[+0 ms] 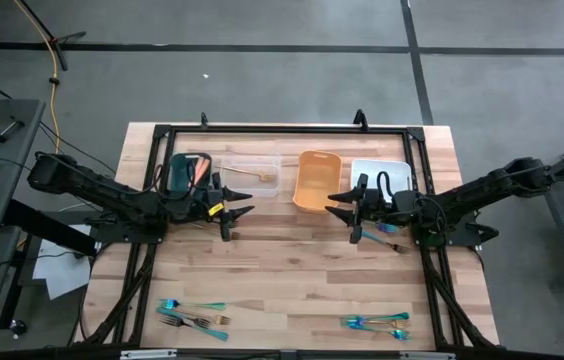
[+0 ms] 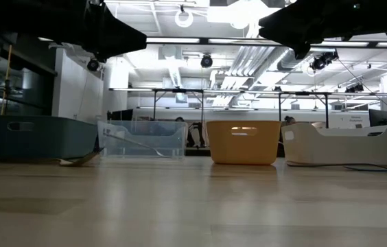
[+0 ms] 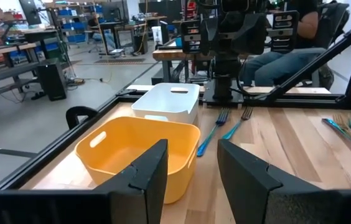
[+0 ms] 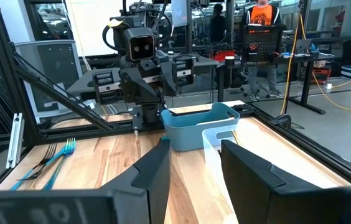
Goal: Sort silverware by color (type)
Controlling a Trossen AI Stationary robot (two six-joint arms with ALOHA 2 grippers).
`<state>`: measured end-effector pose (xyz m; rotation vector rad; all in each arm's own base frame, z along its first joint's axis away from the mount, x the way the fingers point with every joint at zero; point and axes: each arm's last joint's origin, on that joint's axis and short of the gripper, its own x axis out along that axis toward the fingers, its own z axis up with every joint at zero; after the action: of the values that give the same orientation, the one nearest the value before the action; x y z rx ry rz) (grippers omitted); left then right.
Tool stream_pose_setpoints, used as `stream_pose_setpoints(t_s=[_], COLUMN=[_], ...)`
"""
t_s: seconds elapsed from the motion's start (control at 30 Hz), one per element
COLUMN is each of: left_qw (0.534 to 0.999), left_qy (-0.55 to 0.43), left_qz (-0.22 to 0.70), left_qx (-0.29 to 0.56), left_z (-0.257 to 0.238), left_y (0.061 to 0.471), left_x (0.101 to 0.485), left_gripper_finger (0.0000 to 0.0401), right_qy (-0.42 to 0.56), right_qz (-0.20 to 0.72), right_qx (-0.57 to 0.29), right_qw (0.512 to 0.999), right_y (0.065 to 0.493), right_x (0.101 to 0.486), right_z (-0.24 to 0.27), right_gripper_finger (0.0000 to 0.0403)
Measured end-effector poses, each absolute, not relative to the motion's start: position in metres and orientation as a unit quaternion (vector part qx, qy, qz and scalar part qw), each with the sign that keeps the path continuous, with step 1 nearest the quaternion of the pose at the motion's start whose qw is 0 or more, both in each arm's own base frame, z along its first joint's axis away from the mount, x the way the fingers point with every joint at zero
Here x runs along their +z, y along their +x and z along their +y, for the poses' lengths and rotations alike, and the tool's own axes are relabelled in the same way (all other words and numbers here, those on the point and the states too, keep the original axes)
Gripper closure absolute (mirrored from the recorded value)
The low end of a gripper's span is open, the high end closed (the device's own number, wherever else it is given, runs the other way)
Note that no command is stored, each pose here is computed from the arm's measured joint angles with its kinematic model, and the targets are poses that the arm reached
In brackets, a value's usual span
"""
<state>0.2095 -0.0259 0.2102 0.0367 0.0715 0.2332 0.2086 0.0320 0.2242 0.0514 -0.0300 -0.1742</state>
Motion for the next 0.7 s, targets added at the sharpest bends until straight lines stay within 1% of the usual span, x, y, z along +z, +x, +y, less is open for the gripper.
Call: stream_pose_setpoints(t_s=[0.7], left_qw=[0.993], left_qy=[0.011], left_qz=[0.035], left_qx=[0.11], left_z=[-0.0263], left_y=[0.2096], left_x=[0.2101], left_gripper_finger=[0.027], right_qy=[0.026], right_qz=[-0.015], right_qx=[-0.089], right_qw=[0.996], right_y=[0.2086], right_x=[0.2242], right_z=[0.0319], right_gripper_finger=[0.0267])
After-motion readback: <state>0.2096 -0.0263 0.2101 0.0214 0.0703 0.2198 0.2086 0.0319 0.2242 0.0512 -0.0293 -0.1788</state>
